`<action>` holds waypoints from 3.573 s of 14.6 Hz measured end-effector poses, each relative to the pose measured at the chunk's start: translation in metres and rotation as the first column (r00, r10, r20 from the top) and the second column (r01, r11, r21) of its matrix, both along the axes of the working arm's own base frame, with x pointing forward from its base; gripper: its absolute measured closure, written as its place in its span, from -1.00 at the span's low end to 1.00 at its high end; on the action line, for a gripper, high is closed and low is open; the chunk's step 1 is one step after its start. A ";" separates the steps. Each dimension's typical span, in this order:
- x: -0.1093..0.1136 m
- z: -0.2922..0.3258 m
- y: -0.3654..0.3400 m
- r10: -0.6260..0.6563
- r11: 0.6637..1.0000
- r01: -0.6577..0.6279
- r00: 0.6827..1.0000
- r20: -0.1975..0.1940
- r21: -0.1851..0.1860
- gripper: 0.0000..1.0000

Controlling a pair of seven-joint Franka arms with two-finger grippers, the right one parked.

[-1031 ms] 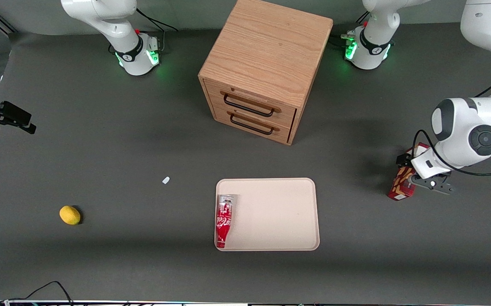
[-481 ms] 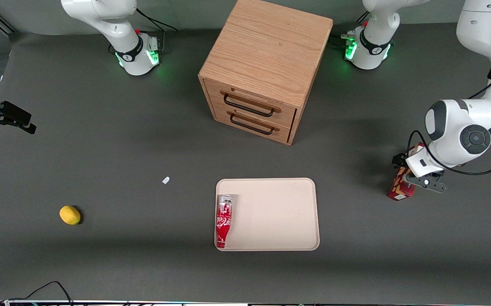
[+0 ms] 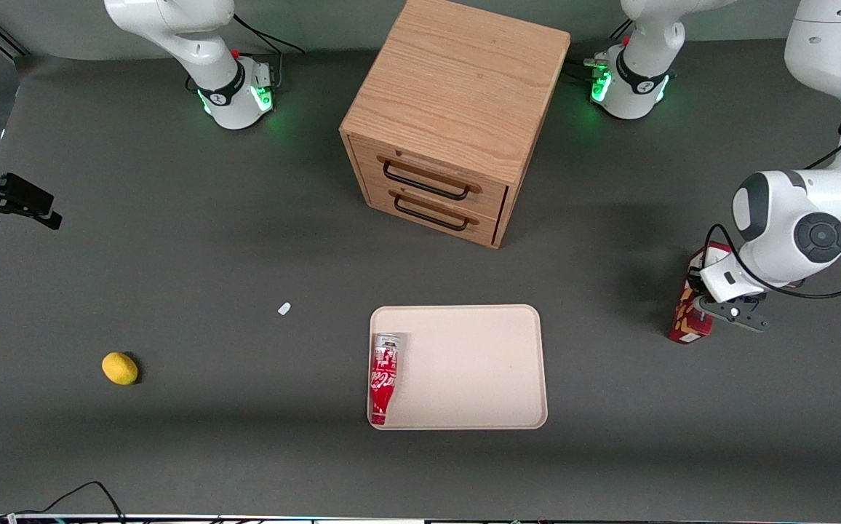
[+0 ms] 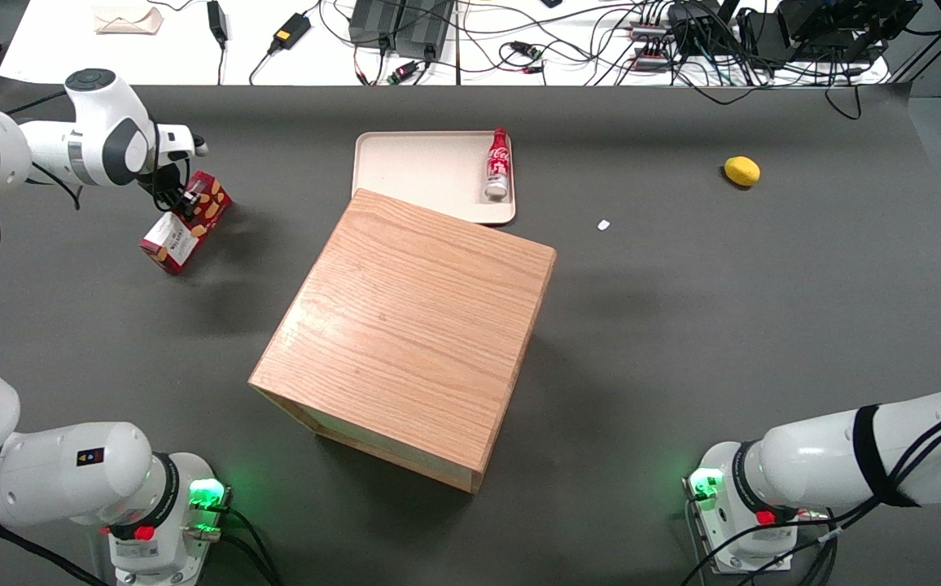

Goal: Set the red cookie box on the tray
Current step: 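Lift the red cookie box upright with the left gripper, then carry the box over the white tray and lower it inside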

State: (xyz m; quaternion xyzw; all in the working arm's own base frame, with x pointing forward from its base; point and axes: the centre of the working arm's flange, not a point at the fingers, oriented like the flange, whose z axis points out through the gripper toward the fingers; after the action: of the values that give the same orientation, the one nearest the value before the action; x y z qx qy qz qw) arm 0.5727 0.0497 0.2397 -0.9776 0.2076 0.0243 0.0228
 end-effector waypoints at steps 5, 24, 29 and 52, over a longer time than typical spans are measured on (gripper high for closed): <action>0.001 0.001 0.000 0.000 1.000 0.000 1.000 0.004 0.000 0.74; 0.072 0.284 -0.068 0.266 0.959 -0.272 0.961 -0.079 -0.079 0.75; 0.100 0.278 -0.165 0.365 0.925 -0.369 0.929 -0.055 -0.093 0.75; 0.139 0.006 -0.355 0.421 0.902 -0.415 0.907 0.028 -0.120 0.66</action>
State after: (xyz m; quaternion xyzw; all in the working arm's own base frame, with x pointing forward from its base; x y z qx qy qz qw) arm 0.7122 -0.3054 0.2454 -0.9994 -0.0062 -0.0089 -0.0319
